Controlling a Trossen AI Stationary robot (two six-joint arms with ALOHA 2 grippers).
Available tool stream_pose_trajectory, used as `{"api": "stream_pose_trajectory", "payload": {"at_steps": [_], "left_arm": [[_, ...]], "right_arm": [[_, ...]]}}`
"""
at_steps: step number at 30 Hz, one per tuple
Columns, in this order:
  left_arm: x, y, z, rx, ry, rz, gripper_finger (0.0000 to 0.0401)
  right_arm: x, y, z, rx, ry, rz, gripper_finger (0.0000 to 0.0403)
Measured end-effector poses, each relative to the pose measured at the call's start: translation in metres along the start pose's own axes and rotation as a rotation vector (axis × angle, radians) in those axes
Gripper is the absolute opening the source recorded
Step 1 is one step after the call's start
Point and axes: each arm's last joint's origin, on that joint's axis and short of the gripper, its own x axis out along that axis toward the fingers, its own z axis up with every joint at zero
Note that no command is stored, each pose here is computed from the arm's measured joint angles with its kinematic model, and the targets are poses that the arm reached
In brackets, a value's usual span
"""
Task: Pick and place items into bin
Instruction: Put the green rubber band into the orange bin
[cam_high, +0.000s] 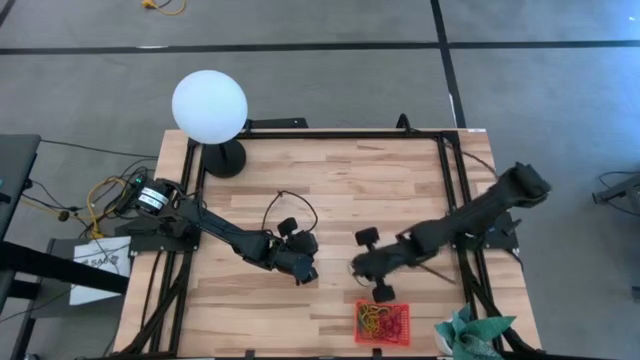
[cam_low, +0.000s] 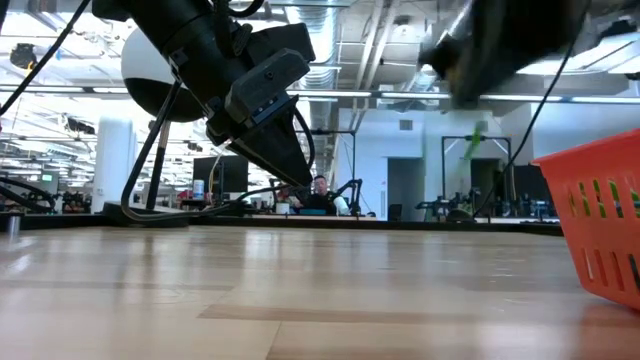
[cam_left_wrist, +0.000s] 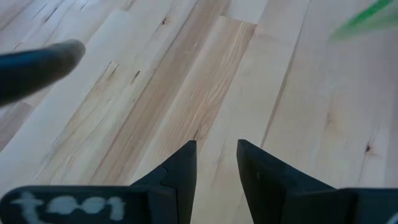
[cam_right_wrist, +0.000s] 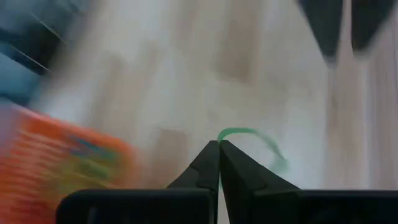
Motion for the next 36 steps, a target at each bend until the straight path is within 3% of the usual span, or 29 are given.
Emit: {"api": "stream_pose_trajectory", "payload": {"at_steps": [4,9,14,20,29,36], "left_arm": [[0.000,0.000,0.000,0.000,0.000,-0.001,0.0107],[0.000,-0.001,0.000,0.002,0.001,-0.002,0.0107],[0.000,-0.001,0.000,-0.007,0.001,-0.004,0.0107],[0.000,-0.001,-0.001,-0.010,0.005,-0.011,0.0107],[0.000,-0.001,-0.001,-0.021,0.006,-0.012,0.0107],[0.000,-0.001,-0.001,-0.022,0.008,-0.015,0.0107]], "right_arm": [[-0.046,0.045,0.025,0.089,-0.114,0.124,0.0002],[-0.071,0.106,0.015,0.041,-0.141,0.282,0.0001],[-0.057,0.143,-0.006,0.056,-0.121,0.196,0.0001],[-0.026,0.148,-0.017,0.094,-0.063,0.089,0.0001],[-0.007,0.138,-0.016,0.185,0.013,0.107,0.0007],[-0.002,0.127,-0.015,0.258,0.046,0.078,0.0035]]}}
